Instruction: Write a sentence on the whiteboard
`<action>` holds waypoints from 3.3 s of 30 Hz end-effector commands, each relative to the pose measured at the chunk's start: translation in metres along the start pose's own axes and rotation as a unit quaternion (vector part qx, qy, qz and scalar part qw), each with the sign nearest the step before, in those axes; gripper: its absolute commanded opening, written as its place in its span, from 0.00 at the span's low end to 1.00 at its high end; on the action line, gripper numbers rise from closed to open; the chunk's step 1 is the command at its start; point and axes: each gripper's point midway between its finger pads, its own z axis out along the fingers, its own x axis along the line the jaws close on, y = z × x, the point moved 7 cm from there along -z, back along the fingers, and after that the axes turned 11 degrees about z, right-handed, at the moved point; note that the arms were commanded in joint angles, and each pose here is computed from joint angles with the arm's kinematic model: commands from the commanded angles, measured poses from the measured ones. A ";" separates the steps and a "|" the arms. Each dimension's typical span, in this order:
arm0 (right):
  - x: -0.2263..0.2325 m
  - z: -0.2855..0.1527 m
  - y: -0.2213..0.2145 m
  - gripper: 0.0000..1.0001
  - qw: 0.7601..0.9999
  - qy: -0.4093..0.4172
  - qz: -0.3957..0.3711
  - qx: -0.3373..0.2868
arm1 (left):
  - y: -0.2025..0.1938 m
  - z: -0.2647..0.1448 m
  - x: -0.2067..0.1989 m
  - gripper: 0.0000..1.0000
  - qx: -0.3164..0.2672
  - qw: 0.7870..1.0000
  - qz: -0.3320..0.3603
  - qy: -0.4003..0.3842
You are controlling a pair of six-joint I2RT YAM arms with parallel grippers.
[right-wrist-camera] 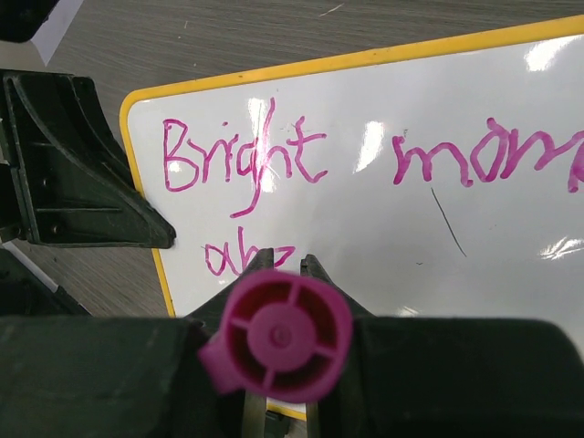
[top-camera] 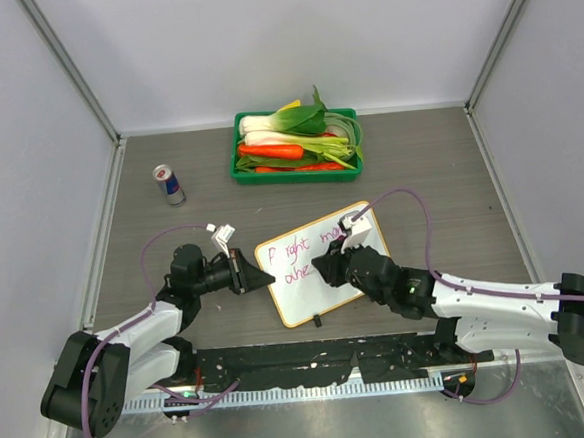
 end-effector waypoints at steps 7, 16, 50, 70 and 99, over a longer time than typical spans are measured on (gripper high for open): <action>-0.008 -0.002 0.015 0.01 0.998 -0.044 -0.017 -0.036 | 0.003 0.001 0.002 0.00 -0.007 1.000 0.022 0.004; 0.010 -0.015 0.037 0.01 0.998 0.004 -0.001 -0.064 | 0.004 0.001 0.002 0.00 -0.007 1.000 0.022 0.004; 0.004 0.003 0.028 0.01 0.999 -0.007 -0.019 -0.039 | 0.003 0.000 0.001 0.00 -0.007 1.000 0.022 0.003; -0.012 -0.004 0.007 0.02 1.000 -0.015 -0.018 0.003 | 0.003 0.001 0.001 0.00 -0.007 1.000 0.023 0.002; -0.008 -0.001 0.034 0.01 0.997 -0.043 -0.015 -0.066 | 0.003 0.001 0.001 0.00 -0.007 1.000 0.022 0.002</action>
